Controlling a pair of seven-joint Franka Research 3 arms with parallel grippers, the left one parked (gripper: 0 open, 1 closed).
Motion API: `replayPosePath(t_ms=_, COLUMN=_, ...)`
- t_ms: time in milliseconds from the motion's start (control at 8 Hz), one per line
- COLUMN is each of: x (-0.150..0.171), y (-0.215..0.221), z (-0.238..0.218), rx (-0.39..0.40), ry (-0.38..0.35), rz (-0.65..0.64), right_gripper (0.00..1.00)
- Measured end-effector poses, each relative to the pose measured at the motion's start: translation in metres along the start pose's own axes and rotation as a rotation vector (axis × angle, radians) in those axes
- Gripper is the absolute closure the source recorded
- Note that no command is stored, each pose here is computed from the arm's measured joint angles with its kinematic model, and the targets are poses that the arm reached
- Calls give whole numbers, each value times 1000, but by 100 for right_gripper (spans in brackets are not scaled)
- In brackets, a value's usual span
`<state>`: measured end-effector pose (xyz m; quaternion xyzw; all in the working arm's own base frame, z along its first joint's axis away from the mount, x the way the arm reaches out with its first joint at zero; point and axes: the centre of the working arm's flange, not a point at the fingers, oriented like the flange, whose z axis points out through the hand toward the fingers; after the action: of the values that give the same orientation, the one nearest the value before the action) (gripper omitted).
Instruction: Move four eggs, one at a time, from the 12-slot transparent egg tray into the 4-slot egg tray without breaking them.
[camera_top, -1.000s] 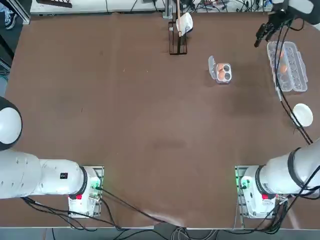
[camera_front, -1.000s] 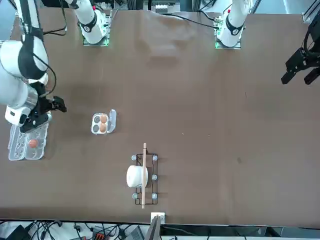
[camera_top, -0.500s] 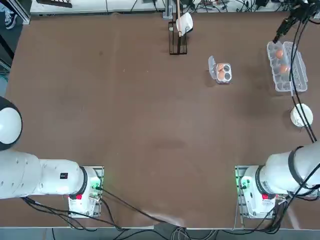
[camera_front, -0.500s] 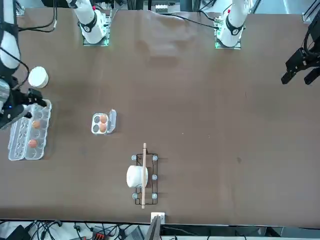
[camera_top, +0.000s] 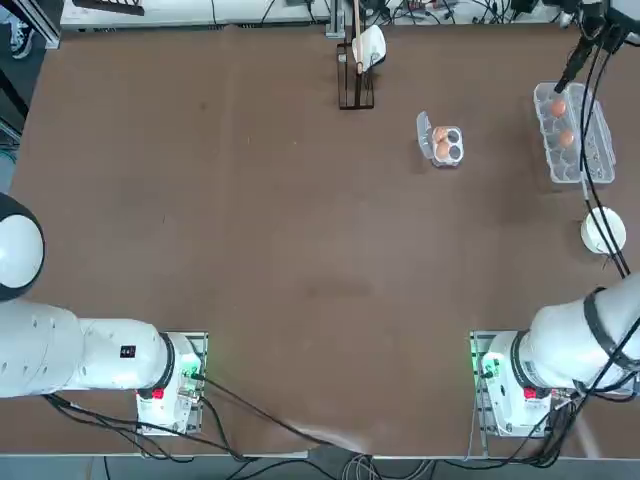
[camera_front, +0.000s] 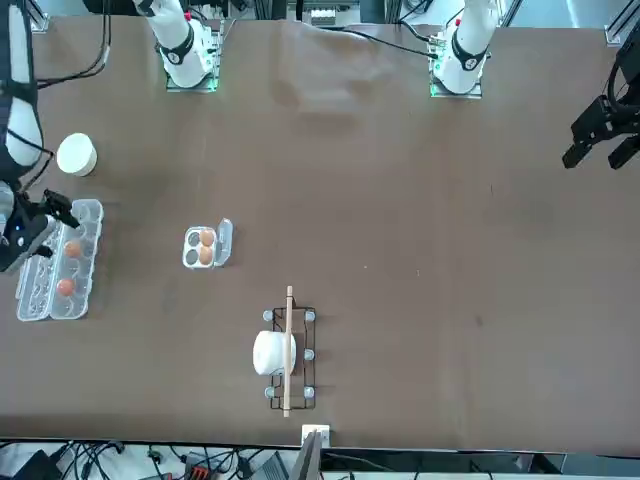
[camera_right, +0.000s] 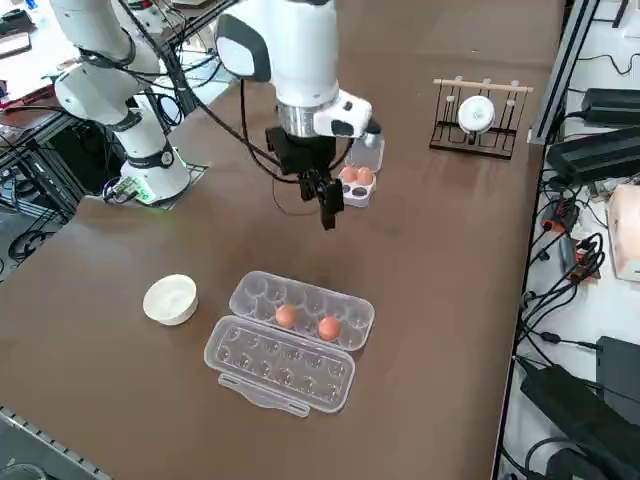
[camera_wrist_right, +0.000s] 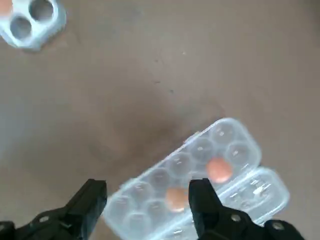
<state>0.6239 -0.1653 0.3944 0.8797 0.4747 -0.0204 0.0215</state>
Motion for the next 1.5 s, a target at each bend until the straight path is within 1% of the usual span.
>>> replayPosePath(t_ms=250, x=-15, y=20, z=26, rx=-51, ry=12, rz=-184, right_gripper=0)
replayPosePath(t_ms=625, x=-27, y=53, z=68, rx=-42, ry=3, rz=-325, right_gripper=0)
replayPosePath(t_ms=1000, x=-35, y=79, z=100, rx=-32, ry=32, rz=-410, right_gripper=0)
replayPosePath(t_ms=1500, x=-52, y=87, z=143, rx=13, ry=56, rz=-467, right_gripper=0)
